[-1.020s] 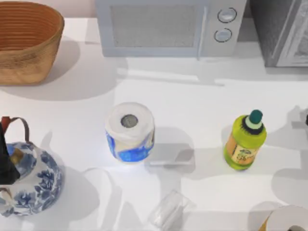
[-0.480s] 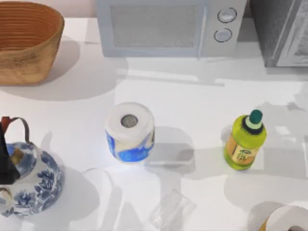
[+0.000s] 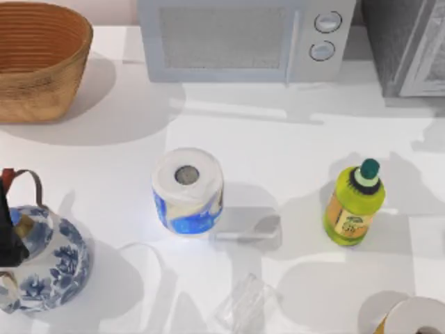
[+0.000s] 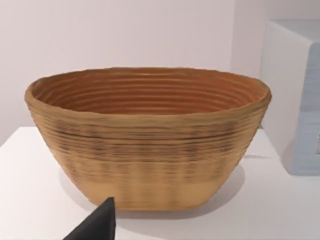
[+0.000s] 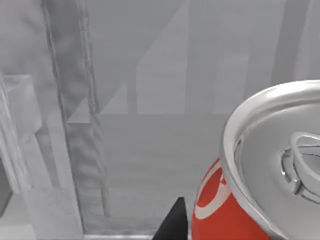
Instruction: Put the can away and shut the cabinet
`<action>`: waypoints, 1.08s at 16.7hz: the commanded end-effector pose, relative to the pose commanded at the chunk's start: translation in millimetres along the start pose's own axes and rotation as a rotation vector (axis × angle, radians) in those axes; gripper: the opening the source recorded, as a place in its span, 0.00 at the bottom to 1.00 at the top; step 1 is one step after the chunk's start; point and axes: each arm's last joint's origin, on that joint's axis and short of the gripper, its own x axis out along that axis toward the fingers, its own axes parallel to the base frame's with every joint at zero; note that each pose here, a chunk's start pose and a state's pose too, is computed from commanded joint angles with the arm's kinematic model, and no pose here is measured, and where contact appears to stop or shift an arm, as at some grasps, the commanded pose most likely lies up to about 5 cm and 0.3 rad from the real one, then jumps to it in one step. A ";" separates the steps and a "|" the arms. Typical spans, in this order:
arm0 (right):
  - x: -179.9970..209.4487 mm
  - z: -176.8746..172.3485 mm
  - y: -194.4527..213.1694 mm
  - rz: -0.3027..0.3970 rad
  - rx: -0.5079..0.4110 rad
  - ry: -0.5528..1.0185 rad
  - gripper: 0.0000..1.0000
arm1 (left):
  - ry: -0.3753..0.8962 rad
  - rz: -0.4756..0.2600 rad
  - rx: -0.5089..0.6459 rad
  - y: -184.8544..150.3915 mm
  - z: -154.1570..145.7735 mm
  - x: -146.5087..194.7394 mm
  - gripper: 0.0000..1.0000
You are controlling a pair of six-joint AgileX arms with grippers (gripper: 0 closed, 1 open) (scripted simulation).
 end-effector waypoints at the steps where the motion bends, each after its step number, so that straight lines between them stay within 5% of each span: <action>1: 0.0 0.0 0.0 0.000 0.000 0.000 0.00 | 0.000 0.000 0.000 0.0 0.0 0.0 1.00; 8: -27.6 9.9 12.6 0.023 -0.011 -0.019 0.00 | 0.000 0.000 0.000 0.0 0.0 0.0 1.00; 14: -113.4 19.5 36.1 0.054 -0.022 -0.133 0.00 | 0.000 0.000 0.000 0.0 0.0 0.0 1.00; 18: -165.8 -3.3 43.8 0.052 -0.016 -0.228 0.00 | 0.000 0.000 0.000 0.0 0.0 0.0 1.00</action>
